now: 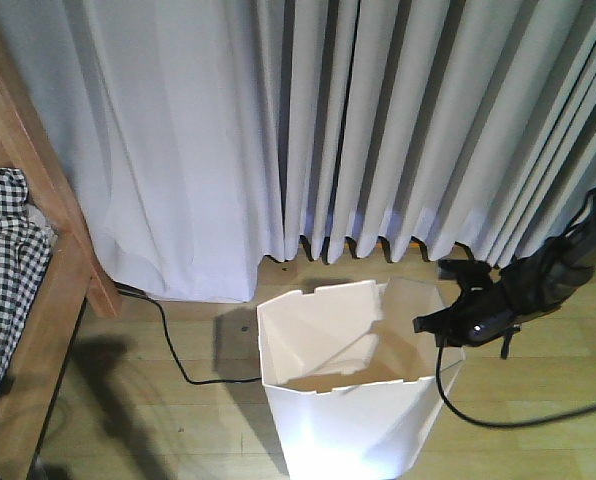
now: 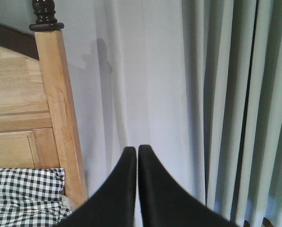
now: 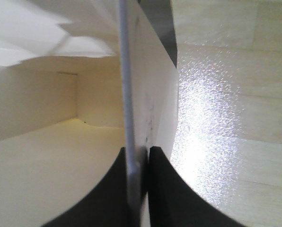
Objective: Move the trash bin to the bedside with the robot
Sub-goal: 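Lower the bin with the right gripper onto the floor beside the bed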
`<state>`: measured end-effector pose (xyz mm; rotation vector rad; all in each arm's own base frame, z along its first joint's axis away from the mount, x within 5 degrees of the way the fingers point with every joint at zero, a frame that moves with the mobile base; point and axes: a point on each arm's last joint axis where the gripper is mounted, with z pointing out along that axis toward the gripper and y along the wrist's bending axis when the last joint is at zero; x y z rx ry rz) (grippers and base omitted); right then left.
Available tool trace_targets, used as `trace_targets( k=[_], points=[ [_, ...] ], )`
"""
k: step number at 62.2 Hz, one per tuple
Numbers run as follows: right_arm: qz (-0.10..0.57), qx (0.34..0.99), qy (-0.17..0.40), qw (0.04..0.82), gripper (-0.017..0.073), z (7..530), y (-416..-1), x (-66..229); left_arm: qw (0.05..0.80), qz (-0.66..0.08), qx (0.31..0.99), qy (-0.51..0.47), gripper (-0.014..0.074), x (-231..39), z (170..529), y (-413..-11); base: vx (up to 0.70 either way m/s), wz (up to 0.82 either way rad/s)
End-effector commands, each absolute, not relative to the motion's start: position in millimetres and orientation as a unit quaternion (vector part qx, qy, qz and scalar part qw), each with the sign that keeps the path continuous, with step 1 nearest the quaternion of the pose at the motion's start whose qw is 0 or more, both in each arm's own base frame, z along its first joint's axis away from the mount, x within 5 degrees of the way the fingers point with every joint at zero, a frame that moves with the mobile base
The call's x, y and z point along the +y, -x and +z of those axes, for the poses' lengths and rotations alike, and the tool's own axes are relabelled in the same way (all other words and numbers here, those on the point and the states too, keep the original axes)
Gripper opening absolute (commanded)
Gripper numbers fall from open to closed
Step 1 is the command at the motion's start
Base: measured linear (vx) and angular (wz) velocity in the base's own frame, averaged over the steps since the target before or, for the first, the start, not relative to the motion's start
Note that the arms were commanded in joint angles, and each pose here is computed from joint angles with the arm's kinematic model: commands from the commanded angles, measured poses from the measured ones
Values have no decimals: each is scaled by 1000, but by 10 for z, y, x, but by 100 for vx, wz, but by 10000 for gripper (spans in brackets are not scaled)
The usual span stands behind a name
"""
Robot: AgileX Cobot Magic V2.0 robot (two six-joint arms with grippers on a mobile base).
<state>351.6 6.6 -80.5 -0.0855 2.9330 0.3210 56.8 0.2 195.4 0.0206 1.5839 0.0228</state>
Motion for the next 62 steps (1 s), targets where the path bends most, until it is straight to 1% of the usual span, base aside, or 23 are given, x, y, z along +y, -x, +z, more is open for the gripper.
trace_targets(
  k=[1,10,14,18,24,27,36,45,62],
  points=[
    [177,976,5,127,-2,-675,-3769,96,729,-1,684,-4,-6,-4,1991,-560,0,0],
    [219,968,-9,123,-2,-937,-3864,-8,729,-1,684,-4,-6,-4,1991,-560,0,0],
    [222,966,-17,130,-2,-1012,-3925,-100,729,-1,684,-4,-6,-4,1991,-560,0,0],
    [215,968,-5,132,-2,-1102,-3966,-161,729,-1,684,-4,-6,-4,1991,-560,0,0],
    [206,970,35,128,-2,-1223,-4012,-171,729,-1,684,-4,-6,-4,1991,-560,0,0],
    [203,970,43,126,-2,-1282,-4040,-174,729,-1,684,-4,-6,-4,1991,-560,0,0],
    [203,970,41,131,-2,-1477,-4137,-187,729,-1,684,-4,-6,-4,1991,-560,0,0],
    [230,963,41,136,-2,-1653,-4230,-155,729,-1,684,-4,-6,-4,1991,-560,0,0],
    [240,961,30,130,1,-1958,-4214,-139,729,-1,684,-4,-6,-4,1991,-560,0,0]
  ],
)
